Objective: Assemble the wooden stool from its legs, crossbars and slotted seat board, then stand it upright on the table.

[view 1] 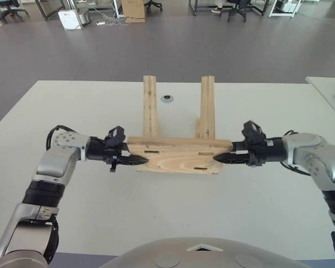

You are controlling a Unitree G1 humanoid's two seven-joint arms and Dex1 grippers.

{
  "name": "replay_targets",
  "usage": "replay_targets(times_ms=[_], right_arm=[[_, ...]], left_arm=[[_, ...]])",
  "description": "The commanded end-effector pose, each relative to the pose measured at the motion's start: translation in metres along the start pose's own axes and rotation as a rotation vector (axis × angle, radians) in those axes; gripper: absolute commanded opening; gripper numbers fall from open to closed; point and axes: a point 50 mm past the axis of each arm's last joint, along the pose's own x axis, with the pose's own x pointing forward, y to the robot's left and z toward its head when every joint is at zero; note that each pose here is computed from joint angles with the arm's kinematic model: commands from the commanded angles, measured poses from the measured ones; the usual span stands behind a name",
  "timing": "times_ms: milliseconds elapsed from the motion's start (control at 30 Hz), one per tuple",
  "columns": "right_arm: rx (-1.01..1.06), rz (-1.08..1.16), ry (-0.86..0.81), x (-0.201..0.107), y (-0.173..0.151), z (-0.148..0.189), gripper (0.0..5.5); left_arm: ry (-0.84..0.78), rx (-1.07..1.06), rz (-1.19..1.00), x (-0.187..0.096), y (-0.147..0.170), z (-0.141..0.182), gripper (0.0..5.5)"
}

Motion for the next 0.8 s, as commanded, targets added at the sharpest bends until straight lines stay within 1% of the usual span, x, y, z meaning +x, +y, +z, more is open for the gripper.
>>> replay_targets(times_ms=[33,67,100,133,167,233,267,300,333,367,400,433,500,600,700,800], right_arm=[[0.027,0.075,-0.18,0.022,0.007,0.058,1.82],[0.054,0.135,-0.2,0.024,0.012,0.07,1.82],[0.071,0.18,-0.208,0.025,0.016,0.078,1.82],[0.107,0.27,-0.197,0.023,0.023,0.085,1.82],[0.115,0.399,-0.151,0.017,0.036,0.09,1.82],[0.11,0.521,-0.075,0.008,0.054,0.095,1.82],[0.108,0.554,-0.083,0.005,0.058,0.101,1.78],[0.106,0.576,-0.11,0.002,0.06,0.108,1.69],[0.109,0.607,-0.172,-0.004,0.059,0.12,1.52],[0.118,0.624,-0.252,-0.008,0.055,0.134,1.48],[0.152,0.589,-0.361,-0.009,0.044,0.148,1.47],[0.198,0.523,-0.443,-0.007,0.031,0.156,1.47],[0.312,0.348,-0.529,0.0,0.004,0.156,1.47],[0.432,0.141,-0.526,0.004,-0.021,0.138,1.48],[0.62,-0.144,-0.532,0.005,-0.059,0.121,1.48],[0.829,-0.475,-0.514,0.022,-0.1,0.095,1.48]], left_arm=[[-0.351,-0.13,-0.072,0.01,0.011,0.085,1.73],[-0.405,-0.192,-0.1,0.01,0.014,0.1,1.73],[-0.432,-0.231,-0.122,0.009,0.015,0.109,1.73],[-0.44,-0.283,-0.174,0.01,0.013,0.118,1.73],[-0.42,-0.339,-0.238,0.011,0.009,0.126,1.73],[-0.345,-0.429,-0.359,0.011,-0.005,0.139,1.73],[-0.326,-0.455,-0.416,0.009,-0.012,0.148,1.73],[-0.322,-0.466,-0.459,0.006,-0.017,0.156,1.69],[-0.361,-0.49,-0.523,0.002,-0.017,0.17,1.56],[-0.421,-0.507,-0.572,-0.002,-0.014,0.184,1.42],[-0.485,-0.521,-0.597,-0.004,-0.011,0.196,1.39],[-0.573,-0.56,-0.572,-0.005,-0.002,0.204,1.39],[-0.645,-0.638,-0.435,0.004,0.015,0.194,1.39],[-0.691,-0.73,-0.245,0.01,0.029,0.167,1.4],[-0.672,-0.843,0.103,0.02,0.048,0.139,1.4],[-0.726,-0.988,0.52,0.019,0.081,0.119,1.4]])
